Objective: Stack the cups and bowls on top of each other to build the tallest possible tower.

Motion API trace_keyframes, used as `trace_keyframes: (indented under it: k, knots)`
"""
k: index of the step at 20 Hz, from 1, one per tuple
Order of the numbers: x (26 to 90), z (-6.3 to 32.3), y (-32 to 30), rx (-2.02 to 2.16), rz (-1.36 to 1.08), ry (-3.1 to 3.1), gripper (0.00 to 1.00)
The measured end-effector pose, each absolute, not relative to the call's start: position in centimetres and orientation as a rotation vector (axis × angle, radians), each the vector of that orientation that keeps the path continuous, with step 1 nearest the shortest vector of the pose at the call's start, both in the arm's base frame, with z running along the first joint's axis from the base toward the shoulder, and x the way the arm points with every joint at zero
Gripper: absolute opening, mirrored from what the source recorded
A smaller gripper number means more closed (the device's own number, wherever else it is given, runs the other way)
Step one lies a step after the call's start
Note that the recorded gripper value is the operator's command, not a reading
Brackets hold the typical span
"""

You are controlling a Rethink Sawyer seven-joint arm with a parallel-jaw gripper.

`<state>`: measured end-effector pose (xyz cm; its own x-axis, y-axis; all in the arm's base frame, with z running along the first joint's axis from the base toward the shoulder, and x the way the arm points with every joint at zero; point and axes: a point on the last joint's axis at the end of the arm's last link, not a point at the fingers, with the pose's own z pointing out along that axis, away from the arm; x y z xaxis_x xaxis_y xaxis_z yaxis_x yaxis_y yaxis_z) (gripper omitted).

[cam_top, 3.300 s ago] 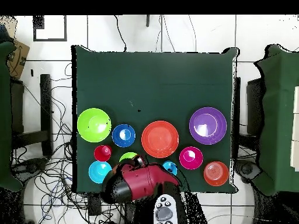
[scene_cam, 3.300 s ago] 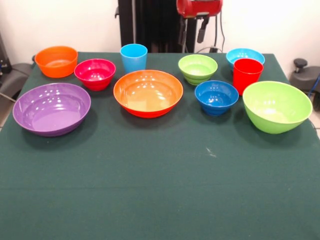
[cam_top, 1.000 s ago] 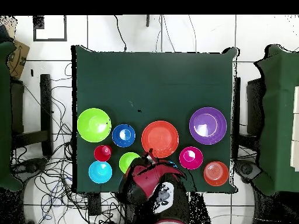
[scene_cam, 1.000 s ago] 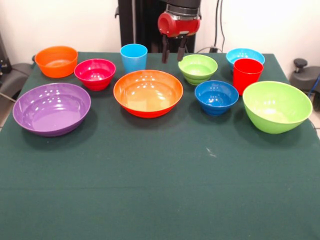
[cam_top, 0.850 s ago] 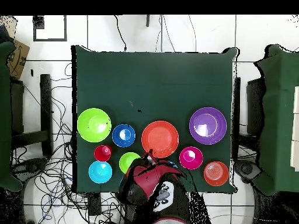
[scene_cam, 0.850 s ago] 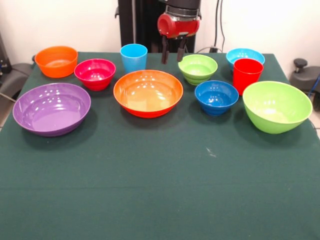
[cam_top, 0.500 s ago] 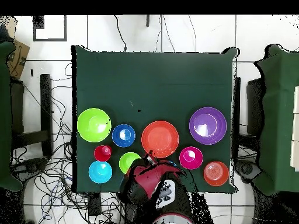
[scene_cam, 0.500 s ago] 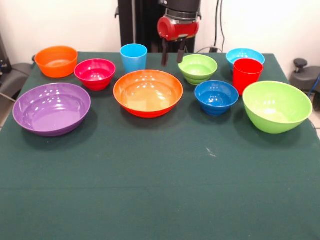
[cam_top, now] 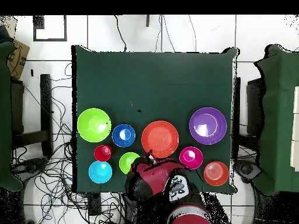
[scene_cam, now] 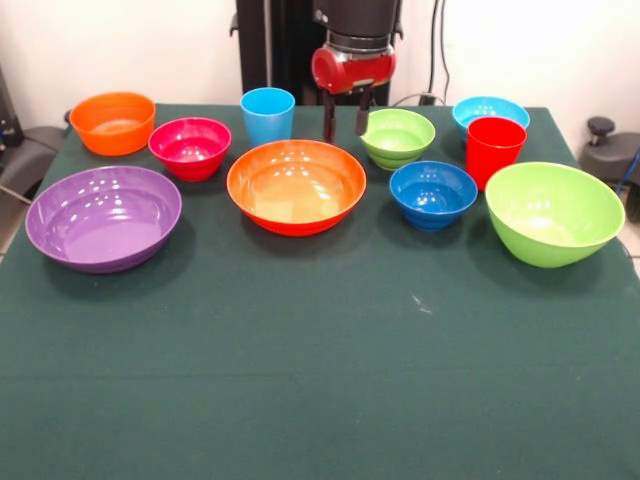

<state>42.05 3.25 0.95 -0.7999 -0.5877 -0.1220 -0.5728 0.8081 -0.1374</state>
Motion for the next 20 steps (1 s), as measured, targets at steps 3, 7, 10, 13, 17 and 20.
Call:
trace_keyframes:
  k: [3,7,10,13,17,20]
  knots:
    - [41.9,0.6,3.7,-0.914,-0.109,2.84,1.0]
    - [41.6,0.3,4.1,-0.917,-0.087,2.843,1.0]
    - [41.5,0.2,4.6,-0.922,-0.067,2.842,1.0]
    - [41.5,0.2,4.8,-0.919,-0.053,2.841,1.0]
    - [41.6,0.1,4.9,-0.907,-0.033,2.842,1.0]
    - [41.6,0.1,4.9,-0.898,-0.022,2.843,1.0]
